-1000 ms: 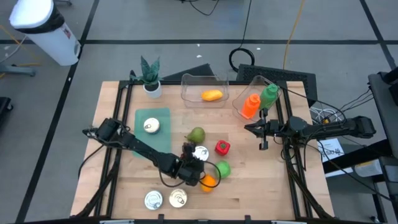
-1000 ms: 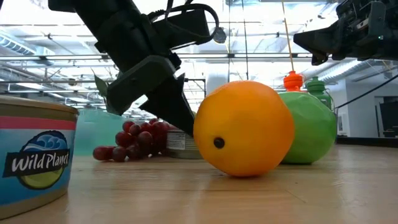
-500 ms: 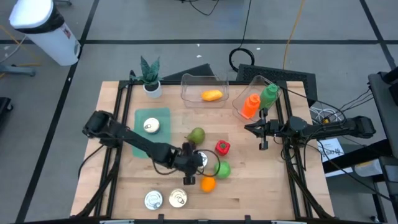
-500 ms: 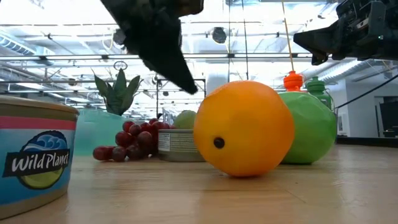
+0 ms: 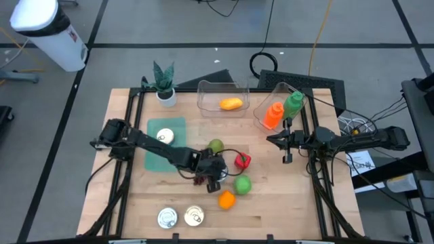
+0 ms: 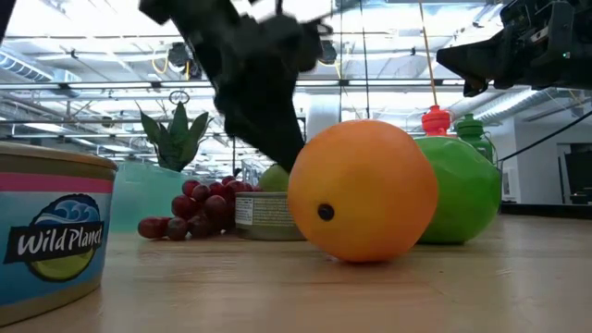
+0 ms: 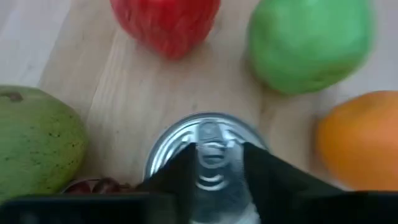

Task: Pick & Place Food Item
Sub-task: Put the green tuna can into the green bin

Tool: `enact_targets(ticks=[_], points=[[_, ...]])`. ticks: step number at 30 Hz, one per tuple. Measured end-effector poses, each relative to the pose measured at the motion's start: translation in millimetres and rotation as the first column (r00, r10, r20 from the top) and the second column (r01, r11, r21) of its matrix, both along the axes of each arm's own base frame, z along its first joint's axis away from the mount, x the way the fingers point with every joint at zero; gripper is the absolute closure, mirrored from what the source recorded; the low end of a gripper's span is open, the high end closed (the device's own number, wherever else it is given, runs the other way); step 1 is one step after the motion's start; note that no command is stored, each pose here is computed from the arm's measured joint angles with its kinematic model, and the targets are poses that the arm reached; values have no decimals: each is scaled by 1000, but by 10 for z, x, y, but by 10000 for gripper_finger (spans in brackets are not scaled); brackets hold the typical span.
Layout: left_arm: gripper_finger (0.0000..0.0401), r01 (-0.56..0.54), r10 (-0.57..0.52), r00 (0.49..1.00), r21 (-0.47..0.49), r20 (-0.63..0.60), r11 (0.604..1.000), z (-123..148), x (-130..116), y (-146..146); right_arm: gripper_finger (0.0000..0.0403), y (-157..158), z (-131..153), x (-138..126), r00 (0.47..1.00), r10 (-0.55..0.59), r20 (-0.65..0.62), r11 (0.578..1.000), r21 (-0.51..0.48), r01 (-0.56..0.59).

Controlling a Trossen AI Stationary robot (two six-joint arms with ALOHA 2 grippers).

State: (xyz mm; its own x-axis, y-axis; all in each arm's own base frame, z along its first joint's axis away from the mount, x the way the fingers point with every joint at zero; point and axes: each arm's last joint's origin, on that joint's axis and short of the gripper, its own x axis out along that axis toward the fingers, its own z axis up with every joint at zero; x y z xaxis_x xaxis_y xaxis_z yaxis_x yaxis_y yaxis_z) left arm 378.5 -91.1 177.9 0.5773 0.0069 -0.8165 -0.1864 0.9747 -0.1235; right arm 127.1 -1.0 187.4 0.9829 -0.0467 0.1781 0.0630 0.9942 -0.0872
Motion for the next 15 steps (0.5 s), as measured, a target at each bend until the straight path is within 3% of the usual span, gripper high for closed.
enact_targets(ticks=[4,10,12,15], points=[[155,-9,10,999,18,-32,1000,-151,44,40,390,0,0,0,1000,0,0,1000,0,0],[28,128,-127,991,1,-38,992,-160,53,4,390,0,0,0,1000,0,0,1000,0,0],[9,139,-140,990,-16,-35,990,-157,56,-3,389,0,0,0,1000,0,0,1000,0,0],[17,157,-158,987,-32,-31,987,-153,59,-9,390,0,0,0,1000,0,0,1000,0,0]])
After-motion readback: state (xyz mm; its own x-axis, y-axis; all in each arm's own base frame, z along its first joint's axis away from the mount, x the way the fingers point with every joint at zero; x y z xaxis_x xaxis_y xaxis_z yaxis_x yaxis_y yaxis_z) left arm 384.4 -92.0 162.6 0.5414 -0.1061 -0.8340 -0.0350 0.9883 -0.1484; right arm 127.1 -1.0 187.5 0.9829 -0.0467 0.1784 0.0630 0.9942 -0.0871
